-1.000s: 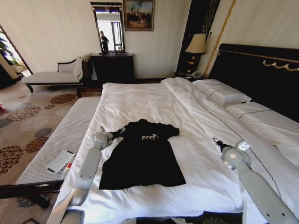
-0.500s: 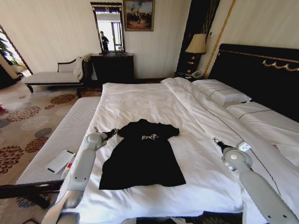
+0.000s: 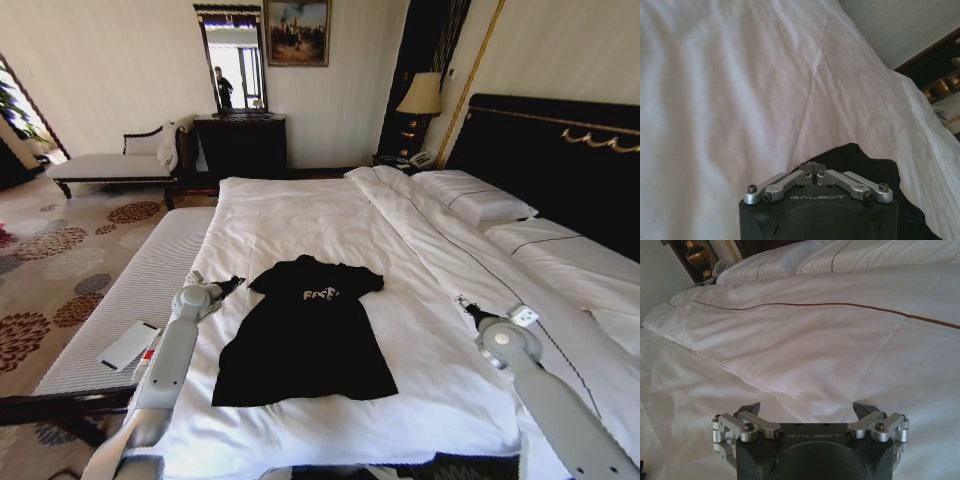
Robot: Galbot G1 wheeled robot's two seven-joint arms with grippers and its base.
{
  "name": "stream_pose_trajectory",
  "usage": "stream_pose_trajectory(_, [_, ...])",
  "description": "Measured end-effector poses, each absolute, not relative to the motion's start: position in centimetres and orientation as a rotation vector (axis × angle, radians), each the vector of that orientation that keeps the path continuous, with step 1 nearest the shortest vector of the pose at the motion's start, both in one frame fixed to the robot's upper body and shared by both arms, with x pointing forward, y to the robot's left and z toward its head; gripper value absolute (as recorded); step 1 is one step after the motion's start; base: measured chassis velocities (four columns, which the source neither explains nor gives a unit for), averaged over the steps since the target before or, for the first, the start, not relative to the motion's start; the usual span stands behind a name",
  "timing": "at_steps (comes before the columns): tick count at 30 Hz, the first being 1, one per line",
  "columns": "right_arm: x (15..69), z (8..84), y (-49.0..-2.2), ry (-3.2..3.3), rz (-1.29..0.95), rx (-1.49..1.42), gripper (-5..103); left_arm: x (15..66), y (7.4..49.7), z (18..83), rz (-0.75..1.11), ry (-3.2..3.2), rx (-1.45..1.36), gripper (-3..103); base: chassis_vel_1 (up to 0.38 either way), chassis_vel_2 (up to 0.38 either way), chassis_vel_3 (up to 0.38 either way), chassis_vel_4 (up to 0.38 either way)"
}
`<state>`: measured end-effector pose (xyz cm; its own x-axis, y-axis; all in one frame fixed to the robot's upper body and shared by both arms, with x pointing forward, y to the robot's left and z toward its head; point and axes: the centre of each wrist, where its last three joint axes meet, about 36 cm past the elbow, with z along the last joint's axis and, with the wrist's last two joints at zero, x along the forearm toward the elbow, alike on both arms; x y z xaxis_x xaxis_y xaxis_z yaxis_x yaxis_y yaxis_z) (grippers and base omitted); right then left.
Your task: Fold the clothes on the bed.
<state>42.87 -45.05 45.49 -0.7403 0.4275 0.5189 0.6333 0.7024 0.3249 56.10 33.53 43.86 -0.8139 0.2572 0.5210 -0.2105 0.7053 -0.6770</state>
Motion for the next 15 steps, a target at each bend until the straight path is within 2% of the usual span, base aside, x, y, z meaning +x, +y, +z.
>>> stream_pose_trajectory(2, [42.8,45.4,-45.1,-2.502,-0.690,-0.826,100,55.6,33.7,43.5,1.005,-2.304,-0.035,-1,0.000,0.000,0.000,0.000])
stream_pose_trajectory(3, [42.6,45.3,-45.2,-2.500,-0.689,-0.829,100,55.1,33.8,43.0,0.997,-2.297,-0.025,4,0.000,0.000,0.000,0.000])
stream_pose_trajectory(4, [42.3,45.0,-45.2,-2.495,-0.684,-0.834,100,54.7,33.8,42.4,1.003,-2.285,-0.015,21,0.000,0.000,0.000,0.000])
stream_pose_trajectory(5, [42.3,45.0,-45.2,-2.494,-0.682,-0.835,100,54.7,33.7,42.3,1.008,-2.283,-0.018,21,0.000,0.000,0.000,0.000])
stream_pose_trajectory(10, [42.0,44.9,-45.1,-2.496,-0.667,-0.836,100,55.4,32.8,42.3,1.042,-2.284,-0.037,42,0.000,0.000,0.000,0.000])
stream_pose_trajectory(12, [41.9,44.9,-45.1,-2.498,-0.663,-0.837,100,55.6,32.5,42.2,1.048,-2.284,-0.043,42,0.000,0.000,0.000,0.000])
stream_pose_trajectory(15, [41.6,45.1,-45.2,-2.501,-0.658,-0.839,100,56.3,31.4,41.7,1.059,-2.278,-0.058,58,0.000,0.000,0.000,0.000])
